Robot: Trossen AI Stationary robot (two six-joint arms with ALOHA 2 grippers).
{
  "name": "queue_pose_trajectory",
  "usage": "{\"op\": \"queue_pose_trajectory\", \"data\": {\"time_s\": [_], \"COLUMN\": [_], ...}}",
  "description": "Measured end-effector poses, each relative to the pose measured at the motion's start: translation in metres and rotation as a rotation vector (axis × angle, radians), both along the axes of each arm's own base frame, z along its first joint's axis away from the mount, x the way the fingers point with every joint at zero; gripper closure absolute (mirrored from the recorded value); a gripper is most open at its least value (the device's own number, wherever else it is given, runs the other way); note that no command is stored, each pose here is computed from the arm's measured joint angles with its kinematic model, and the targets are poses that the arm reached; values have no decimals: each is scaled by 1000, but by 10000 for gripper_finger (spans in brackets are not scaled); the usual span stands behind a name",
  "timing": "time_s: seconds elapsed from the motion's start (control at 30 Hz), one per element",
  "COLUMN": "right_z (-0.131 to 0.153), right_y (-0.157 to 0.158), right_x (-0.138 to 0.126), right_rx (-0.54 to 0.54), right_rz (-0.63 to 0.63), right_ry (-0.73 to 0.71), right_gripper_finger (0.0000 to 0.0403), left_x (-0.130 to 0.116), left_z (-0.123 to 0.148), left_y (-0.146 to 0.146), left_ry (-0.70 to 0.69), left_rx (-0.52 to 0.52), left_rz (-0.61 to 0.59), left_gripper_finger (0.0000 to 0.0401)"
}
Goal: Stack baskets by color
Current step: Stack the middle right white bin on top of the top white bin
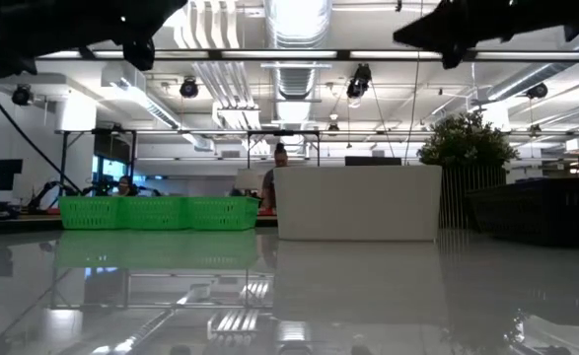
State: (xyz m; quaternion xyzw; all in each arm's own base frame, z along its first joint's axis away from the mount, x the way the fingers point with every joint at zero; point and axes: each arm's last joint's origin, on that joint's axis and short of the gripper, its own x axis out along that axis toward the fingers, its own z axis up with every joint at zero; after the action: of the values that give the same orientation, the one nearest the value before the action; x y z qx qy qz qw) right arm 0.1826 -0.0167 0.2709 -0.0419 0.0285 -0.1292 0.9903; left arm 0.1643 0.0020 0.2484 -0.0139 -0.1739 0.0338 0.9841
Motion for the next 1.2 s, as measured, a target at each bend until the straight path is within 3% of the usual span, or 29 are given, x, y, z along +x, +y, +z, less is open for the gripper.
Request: {"op": "queue_pose_trajectory", "data": {"time_s": [0.13, 0.6, 1.2], "right_z": [0, 9, 11], "right_y": [0, -1, -13], "right_x": [5, 23, 54], "right_rx": [-27, -68, -104], "right_rz": [1, 3, -13], "right_ry": [-8, 25, 93], "right_gripper_finger": [380, 380, 380], "left_x": [5, 3, 3], "left_z": [-5, 11, 12], "left_y": [1, 1, 2], "left_ry": [32, -141, -144], "left_rx": [22, 260, 259], "left_rz": [33, 177, 179], "left_gripper_finger": [401, 401, 401]}}
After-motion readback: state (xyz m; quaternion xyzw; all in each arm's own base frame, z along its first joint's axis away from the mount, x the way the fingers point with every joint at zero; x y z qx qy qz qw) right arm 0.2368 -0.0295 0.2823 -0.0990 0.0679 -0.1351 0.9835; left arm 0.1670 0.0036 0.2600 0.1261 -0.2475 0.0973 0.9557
